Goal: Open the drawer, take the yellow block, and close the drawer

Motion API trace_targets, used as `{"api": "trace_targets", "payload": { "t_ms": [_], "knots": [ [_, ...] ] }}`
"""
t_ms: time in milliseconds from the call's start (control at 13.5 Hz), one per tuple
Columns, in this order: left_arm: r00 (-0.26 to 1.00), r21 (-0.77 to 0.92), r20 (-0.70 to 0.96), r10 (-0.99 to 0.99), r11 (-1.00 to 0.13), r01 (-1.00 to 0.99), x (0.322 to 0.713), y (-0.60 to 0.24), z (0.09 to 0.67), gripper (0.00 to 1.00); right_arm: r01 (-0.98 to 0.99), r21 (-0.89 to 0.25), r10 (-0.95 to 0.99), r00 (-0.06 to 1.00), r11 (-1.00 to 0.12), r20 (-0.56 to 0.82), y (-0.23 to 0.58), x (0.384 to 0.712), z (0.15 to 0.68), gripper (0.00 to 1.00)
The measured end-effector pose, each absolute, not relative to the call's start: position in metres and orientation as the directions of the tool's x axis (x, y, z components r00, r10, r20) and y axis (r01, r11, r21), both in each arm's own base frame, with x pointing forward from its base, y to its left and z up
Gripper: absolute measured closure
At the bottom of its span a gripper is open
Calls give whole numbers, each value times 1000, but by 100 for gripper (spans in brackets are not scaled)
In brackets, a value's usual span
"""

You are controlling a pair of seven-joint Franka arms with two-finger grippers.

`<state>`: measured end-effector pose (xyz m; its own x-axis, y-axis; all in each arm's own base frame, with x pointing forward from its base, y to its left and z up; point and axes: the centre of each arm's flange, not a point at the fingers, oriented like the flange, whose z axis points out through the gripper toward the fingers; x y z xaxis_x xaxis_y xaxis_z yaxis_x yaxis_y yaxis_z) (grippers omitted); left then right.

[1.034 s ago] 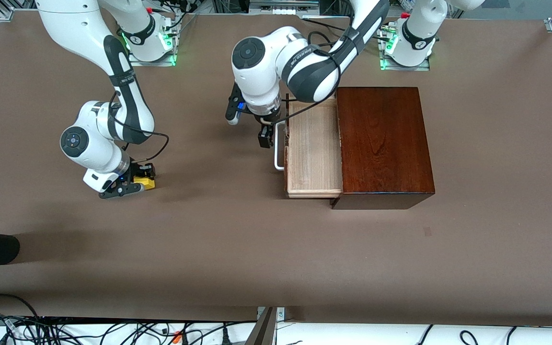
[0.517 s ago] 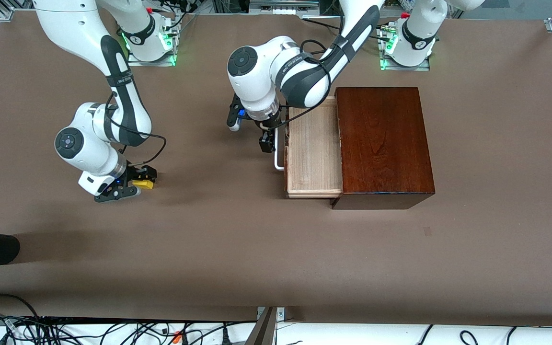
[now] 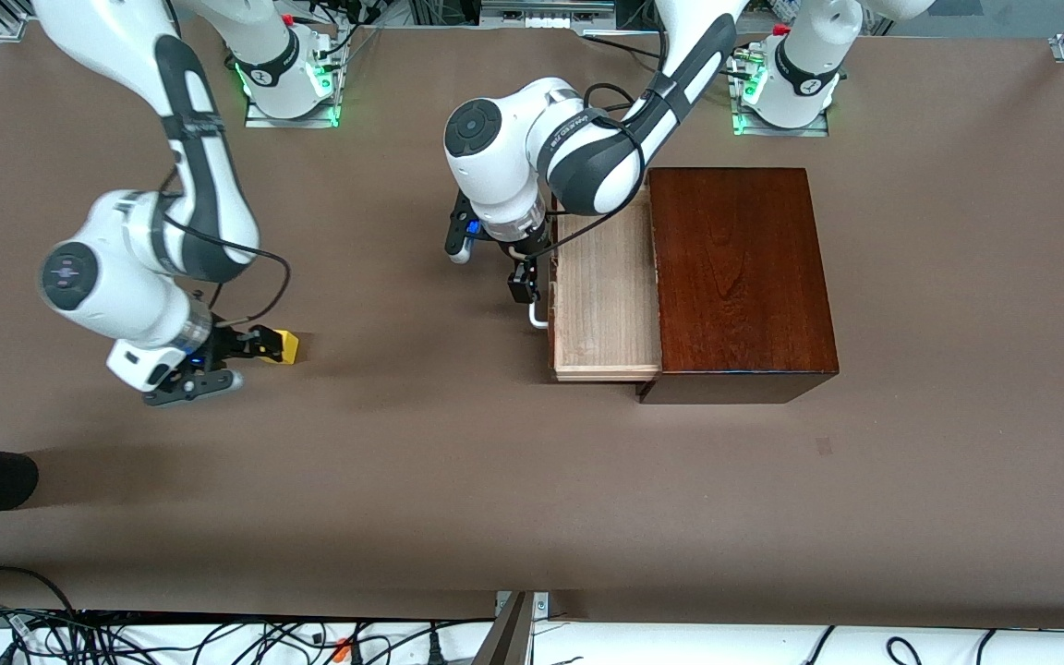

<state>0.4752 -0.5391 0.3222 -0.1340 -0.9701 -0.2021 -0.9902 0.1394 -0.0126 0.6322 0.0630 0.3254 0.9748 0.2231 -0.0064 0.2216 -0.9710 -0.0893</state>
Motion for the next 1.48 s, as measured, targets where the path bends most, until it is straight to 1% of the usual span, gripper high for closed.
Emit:
{"api": "trace_targets", "payload": {
  "t_ms": [222, 369, 665, 960, 1108, 1478],
  "knots": [
    [-127, -4, -219, -967, 131, -991, 476, -536, 322, 0, 244, -70, 248, 967, -967, -59, 43, 630, 395, 0],
    [-115, 7, -244, -963, 117, -993, 479, -529, 322, 0, 253, -53, 256, 965, -966, -57, 29, 620, 442, 0],
    [-97, 29, -302, -948, 92, -995, 486, -514, 319, 0, 275, -55, 278, 959, -960, -56, 18, 598, 508, 0],
    [-74, 53, -357, -931, 60, -997, 496, -494, 317, 0, 302, -24, 303, 952, -953, -43, 24, 596, 575, 0],
    [-57, 60, -366, -929, 37, -997, 504, -483, 317, 0, 301, -16, 302, 953, -953, -28, 24, 595, 593, 0],
    [-4, 56, -392, -920, -20, -998, 532, -446, 318, 0, 310, 1, 310, 950, -951, -15, 27, 595, 603, 0]
  ]
}}
